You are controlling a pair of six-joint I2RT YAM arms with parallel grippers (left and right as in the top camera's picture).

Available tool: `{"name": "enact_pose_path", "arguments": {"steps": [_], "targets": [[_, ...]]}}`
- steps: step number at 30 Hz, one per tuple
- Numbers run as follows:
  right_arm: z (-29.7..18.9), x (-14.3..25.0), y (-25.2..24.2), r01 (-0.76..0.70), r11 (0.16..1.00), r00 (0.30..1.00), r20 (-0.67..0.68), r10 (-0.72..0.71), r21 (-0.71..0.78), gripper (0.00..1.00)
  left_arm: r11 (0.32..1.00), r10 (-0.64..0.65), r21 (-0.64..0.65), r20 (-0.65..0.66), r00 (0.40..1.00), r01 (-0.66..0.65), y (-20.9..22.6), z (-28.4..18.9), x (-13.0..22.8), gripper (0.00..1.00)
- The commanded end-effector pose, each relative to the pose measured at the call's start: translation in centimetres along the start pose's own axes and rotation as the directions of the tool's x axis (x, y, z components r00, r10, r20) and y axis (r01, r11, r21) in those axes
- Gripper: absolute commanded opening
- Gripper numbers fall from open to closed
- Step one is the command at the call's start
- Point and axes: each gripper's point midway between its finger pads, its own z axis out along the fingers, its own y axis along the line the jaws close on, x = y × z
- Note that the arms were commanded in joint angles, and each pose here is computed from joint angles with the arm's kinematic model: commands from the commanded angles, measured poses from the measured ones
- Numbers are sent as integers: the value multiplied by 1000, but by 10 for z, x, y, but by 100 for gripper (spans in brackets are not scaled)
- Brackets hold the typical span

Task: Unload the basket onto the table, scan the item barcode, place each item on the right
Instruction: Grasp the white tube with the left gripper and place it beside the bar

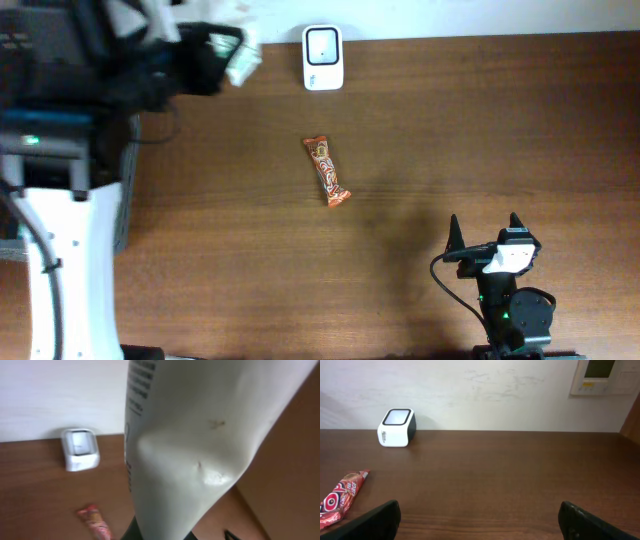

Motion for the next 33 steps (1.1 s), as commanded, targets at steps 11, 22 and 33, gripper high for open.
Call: {"name": "enact_pose_path", "arguments": {"steps": [11, 22, 33], "targets": [[0, 3, -2, 6, 1000, 1000, -4, -6, 9, 99, 999, 17, 45, -483, 876, 5, -43, 177, 157, 0], [0, 3, -2, 6, 1000, 1000, -4, -6, 9, 99, 726, -581, -662, -446, 681, 187, 46, 254, 307, 0], [0, 3, -2, 6, 1000, 1000, -4, -6, 9, 99, 830, -477, -537, -538, 695, 154, 18, 296, 332, 44]]}}
